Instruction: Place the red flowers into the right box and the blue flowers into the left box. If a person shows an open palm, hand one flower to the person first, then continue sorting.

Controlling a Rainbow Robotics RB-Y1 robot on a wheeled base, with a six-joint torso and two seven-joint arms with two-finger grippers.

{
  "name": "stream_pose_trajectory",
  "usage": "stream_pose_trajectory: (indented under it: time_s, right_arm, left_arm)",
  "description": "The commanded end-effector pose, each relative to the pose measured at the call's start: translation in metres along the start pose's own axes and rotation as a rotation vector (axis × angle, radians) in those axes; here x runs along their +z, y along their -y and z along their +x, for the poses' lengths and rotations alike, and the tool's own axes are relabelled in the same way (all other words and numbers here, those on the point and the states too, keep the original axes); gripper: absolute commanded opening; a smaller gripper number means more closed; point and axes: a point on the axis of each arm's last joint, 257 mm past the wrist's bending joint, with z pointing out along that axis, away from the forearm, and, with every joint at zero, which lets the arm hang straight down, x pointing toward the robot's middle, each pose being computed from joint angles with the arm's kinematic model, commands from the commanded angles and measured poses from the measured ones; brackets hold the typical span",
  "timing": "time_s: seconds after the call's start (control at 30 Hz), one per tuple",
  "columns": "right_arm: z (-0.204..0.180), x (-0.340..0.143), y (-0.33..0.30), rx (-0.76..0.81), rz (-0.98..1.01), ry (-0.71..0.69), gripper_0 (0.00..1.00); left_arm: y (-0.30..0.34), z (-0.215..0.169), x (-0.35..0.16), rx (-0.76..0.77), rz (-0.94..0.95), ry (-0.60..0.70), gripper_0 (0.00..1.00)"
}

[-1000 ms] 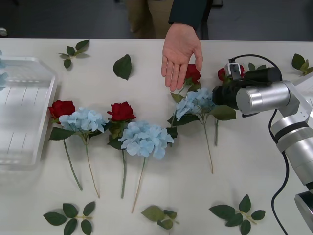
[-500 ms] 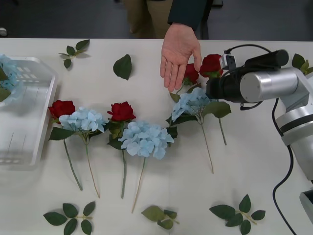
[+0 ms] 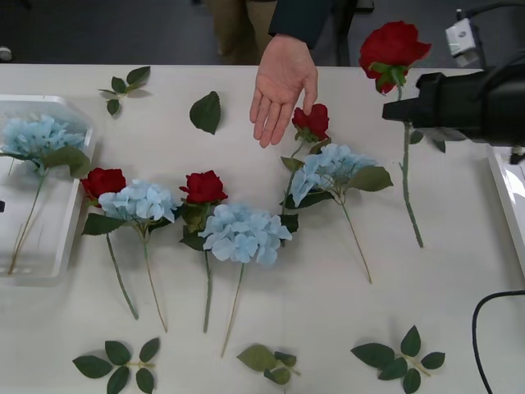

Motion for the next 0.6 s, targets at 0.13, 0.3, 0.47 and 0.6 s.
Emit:
stream_pose_trajectory:
  time_s: [0.13, 0.3, 0.47, 0.6]
  right_arm:
    - [0.009, -0.062, -0.053, -0.184, -0.059, 0.083, 0.00]
    - [0.000, -0.061, -0.113, -0.413, -0.018, 0.227, 0.00]
    - [-0.010, -0.042, -0.158, -0.565, 0.002, 0.359, 0.00]
    - [-0.023, -0.022, -0.178, -0.658, 0.020, 0.469, 0.00]
  left_arm:
    - [-0.009, 0.005, -0.004, 0.047, -0.011, -0.002, 1.00]
    - [-0.008, 0.004, -0.005, 0.050, -0.010, -0.001, 1.00]
    - [-0.009, 0.005, -0.004, 0.052, -0.015, -0.005, 1.00]
    - [-0.010, 0.005, -0.005, 0.052, -0.018, -0.008, 1.00]
